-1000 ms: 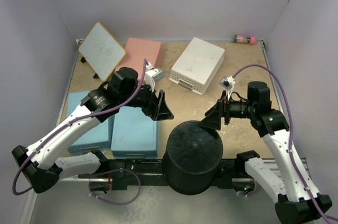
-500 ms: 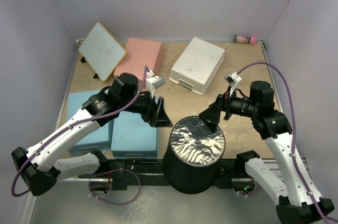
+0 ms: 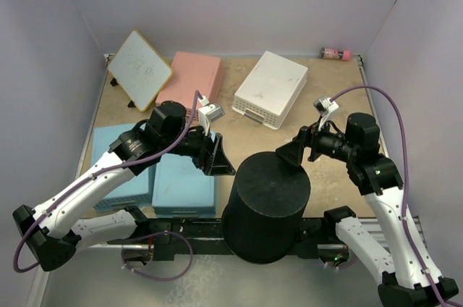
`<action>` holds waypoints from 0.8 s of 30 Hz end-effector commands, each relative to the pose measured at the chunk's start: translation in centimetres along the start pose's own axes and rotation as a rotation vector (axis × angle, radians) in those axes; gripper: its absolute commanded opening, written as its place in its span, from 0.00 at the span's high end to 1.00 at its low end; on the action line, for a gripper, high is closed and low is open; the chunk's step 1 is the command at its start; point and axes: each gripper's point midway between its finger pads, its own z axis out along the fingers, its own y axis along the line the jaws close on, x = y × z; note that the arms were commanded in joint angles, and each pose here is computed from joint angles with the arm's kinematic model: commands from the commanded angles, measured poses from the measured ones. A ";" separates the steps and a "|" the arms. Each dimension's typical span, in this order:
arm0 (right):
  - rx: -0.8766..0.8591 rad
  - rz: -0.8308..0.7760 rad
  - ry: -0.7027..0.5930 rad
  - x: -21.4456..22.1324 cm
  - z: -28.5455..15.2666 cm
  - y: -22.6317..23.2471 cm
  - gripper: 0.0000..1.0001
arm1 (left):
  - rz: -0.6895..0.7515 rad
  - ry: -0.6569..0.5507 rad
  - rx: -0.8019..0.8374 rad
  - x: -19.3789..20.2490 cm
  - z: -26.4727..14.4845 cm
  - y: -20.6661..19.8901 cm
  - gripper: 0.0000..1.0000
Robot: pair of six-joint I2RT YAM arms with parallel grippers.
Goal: Turn the large container upside down
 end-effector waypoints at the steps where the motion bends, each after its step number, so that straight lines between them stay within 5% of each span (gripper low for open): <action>1: 0.071 -0.002 0.082 2.3 0.1 -1.8 0.12 | 0.042 -0.044 0.039 -0.6 -0.8 -1.3 0.29; 24: 0.201 0.023 0.078 2.2 -0.2 -3.9 0.14 | 0.009 0.009 0.074 1.3 -1.2 -1.8 0.29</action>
